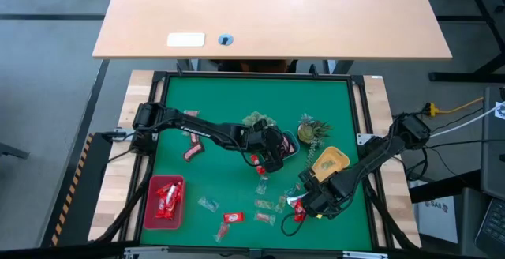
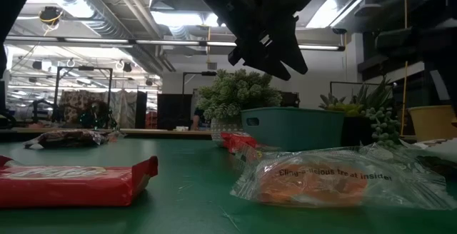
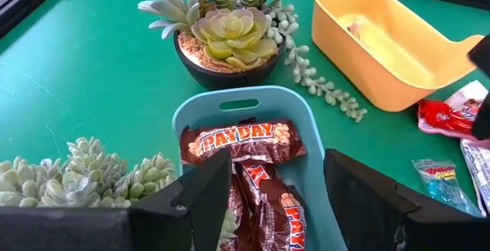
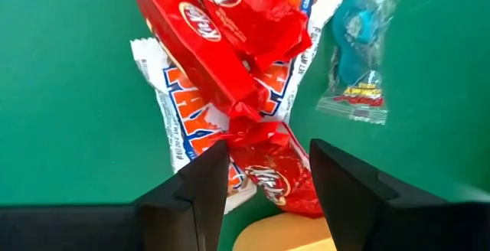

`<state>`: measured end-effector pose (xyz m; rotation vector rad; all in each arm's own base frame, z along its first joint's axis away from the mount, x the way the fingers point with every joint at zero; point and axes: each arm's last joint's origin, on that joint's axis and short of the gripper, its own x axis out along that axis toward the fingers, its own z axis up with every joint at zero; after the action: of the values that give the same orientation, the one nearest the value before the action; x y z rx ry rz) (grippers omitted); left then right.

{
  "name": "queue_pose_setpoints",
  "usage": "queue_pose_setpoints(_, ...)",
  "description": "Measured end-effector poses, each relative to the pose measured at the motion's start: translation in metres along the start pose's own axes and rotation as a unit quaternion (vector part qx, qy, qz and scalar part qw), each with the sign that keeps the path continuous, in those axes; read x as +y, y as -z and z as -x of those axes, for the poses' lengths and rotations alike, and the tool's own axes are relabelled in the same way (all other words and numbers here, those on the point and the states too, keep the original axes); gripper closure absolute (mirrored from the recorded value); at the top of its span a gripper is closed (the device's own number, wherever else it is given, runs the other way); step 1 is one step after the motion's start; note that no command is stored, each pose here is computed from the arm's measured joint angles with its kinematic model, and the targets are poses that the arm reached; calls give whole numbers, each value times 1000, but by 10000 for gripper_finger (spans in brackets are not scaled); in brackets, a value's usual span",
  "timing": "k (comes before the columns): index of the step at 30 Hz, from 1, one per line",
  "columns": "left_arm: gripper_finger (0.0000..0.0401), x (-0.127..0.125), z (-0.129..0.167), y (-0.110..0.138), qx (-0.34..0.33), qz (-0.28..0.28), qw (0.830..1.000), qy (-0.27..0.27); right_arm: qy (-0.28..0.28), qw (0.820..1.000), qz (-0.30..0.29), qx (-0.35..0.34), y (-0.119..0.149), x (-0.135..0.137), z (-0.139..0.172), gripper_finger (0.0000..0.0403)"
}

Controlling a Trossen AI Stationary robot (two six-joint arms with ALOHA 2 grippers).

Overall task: Organize candy in baskets
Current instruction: Put the red chocolate into the red bin

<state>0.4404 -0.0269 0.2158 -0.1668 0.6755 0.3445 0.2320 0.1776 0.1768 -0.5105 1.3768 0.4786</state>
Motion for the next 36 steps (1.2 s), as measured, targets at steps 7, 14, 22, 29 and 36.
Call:
queue_pose_setpoints(7, 200, 0, 0, 0, 0, 0, 1000, 0, -7, 1000, 6, 9, -1, -1, -5, 235)
queue_pose_setpoints(14, 199, 0, 0, 0, 0, 0, 1000, 0, -11, 1000, 6, 9, -1, -1, -5, 315)
queue_pose_setpoints(22, 199, 0, 0, 0, 0, 0, 1000, 0, -11, 1000, 6, 9, -1, -1, -5, 395)
queue_pose_setpoints(29, 199, 0, 0, 0, 0, 0, 1000, 0, -11, 1000, 6, 8, -1, -1, -5, 393)
queue_pose_setpoints(36, 199, 0, 0, 0, 0, 1, 1000, 0, -10, 1000, 4, 8, -1, -2, -5, 399)
